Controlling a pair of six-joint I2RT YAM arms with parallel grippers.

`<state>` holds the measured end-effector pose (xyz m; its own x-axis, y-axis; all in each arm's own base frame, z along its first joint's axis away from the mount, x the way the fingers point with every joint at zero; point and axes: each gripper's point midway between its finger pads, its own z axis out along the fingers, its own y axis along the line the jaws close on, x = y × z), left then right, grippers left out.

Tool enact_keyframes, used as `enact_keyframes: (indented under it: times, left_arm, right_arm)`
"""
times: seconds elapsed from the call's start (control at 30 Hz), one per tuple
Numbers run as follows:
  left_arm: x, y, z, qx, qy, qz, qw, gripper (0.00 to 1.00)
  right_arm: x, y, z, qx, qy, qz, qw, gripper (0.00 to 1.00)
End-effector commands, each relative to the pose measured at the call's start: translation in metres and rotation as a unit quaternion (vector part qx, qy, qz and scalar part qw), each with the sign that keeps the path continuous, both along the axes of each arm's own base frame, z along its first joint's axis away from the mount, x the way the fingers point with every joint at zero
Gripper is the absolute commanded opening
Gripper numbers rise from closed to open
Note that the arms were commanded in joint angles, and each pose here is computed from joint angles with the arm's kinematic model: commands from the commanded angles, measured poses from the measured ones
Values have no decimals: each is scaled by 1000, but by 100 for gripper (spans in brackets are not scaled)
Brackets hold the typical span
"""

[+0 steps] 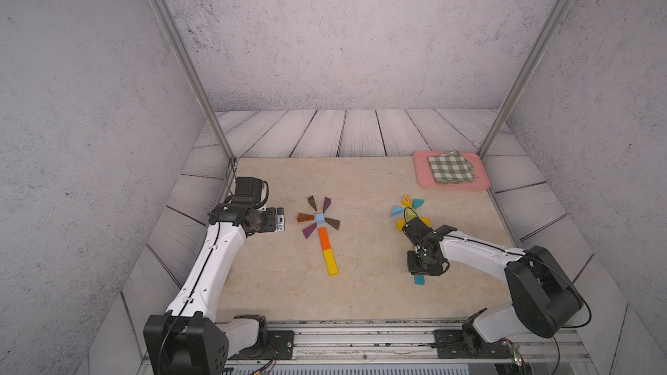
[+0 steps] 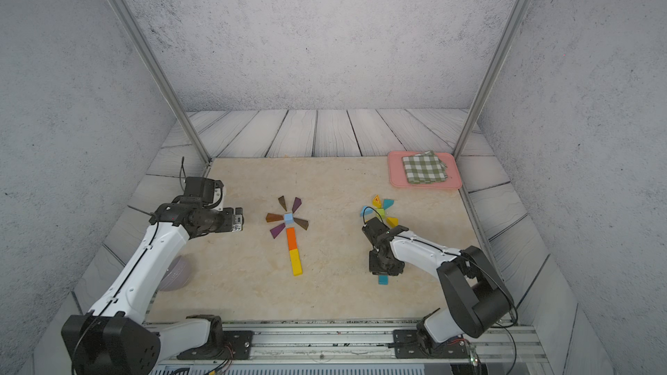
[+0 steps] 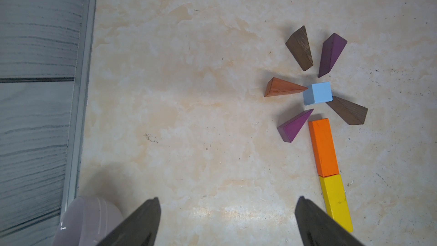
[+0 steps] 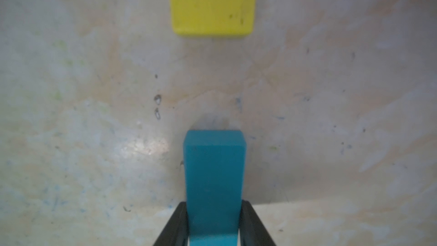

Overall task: Assemble a small pinwheel with building blocks
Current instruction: Assemble the building block at the center of the board.

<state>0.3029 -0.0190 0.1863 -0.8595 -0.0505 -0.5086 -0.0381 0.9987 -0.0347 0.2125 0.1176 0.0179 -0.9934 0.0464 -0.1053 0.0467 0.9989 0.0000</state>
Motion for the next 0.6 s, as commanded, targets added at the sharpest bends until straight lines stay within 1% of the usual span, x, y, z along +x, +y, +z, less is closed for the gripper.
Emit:
enact_keyframes:
  times: [0.0, 0.1, 0.2, 0.23, 0.57]
  left_arm:
    - [-3, 3, -3, 1, 6, 2, 1000, 96]
    - [-3, 3, -3, 2, 6, 2, 1000, 96]
    - [-3, 3, -3, 1, 7, 2, 1000, 96]
    - [-3, 3, -4, 1, 8, 2, 1000, 96]
    - [-2, 4, -7, 5, 12, 4, 1000, 96]
  right_arm:
    - [8, 0, -3, -5, -7, -3, 1000, 37]
    - [13, 4, -5, -3, -5, 1, 1000, 35]
    - [18, 5, -7, -6, -5, 2, 1000, 30]
    - [19, 5, -7, -8, -6, 2, 1000, 30]
    - [24, -2, -8, -13, -4, 10, 1000, 30]
